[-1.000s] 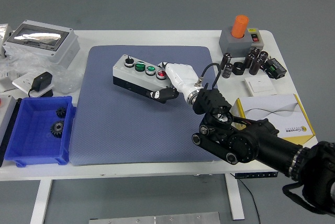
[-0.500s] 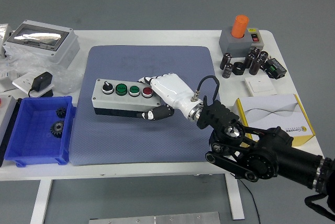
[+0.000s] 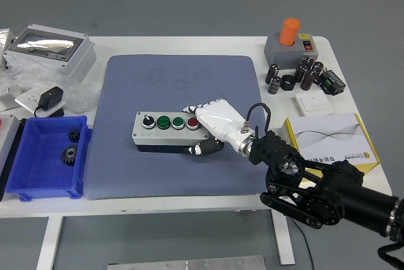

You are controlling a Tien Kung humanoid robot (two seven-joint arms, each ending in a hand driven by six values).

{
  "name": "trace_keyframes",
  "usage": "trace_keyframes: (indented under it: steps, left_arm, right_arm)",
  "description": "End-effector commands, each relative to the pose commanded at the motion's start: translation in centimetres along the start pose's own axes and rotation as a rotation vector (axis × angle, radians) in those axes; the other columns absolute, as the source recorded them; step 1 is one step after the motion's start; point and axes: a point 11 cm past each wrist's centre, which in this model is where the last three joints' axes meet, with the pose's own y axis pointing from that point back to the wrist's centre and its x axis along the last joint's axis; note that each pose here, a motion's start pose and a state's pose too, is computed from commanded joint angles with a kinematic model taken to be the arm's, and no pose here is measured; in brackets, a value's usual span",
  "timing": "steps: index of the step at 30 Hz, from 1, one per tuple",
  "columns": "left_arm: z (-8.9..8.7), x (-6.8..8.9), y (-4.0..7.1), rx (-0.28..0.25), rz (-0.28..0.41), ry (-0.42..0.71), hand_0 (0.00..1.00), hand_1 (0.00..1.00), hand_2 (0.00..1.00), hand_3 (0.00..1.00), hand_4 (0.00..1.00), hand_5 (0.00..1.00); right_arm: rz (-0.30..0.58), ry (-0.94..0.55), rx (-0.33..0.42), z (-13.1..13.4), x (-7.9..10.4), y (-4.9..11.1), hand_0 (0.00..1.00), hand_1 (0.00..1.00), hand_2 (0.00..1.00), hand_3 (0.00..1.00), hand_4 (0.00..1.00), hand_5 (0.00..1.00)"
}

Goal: Pick up the button,place it on the desk,press the button,press the button

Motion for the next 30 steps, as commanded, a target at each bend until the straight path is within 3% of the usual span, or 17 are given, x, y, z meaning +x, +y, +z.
trace_keyframes:
  steps: [23, 24, 29, 30]
  left_arm:
    - [0.06, 0.13, 0.00, -0.004, 0.000, 0.000, 0.674, 0.685, 0.674, 0.811, 0.756, 0.635]
    - [0.05, 0.13, 0.00, -0.003, -0.001, 0.000, 0.673, 0.684, 0.674, 0.811, 0.755, 0.639]
    - [0.00, 0.12, 0.00, 0.001, -0.008, -0.002, 0.673, 0.684, 0.674, 0.811, 0.755, 0.639]
    - [0.00, 0.11, 0.00, 0.001, -0.010, -0.003, 0.674, 0.684, 0.674, 0.811, 0.753, 0.639]
  right_arm:
    - [-0.035, -0.005, 0.001, 0.19, -0.28, 0.03, 0.051, 0.225, 0.322, 0.338, 0.147, 0.002]
    - [-0.035, -0.004, 0.002, 0.19, -0.24, 0.02, 0.046, 0.259, 0.511, 0.601, 0.303, 0.100]
    - [-0.031, 0.010, 0.002, 0.23, 0.11, -0.04, 0.046, 0.259, 0.511, 0.601, 0.303, 0.100]
    - [-0.029, 0.012, 0.002, 0.25, 0.17, -0.05, 0.036, 0.271, 0.713, 0.767, 0.643, 0.209]
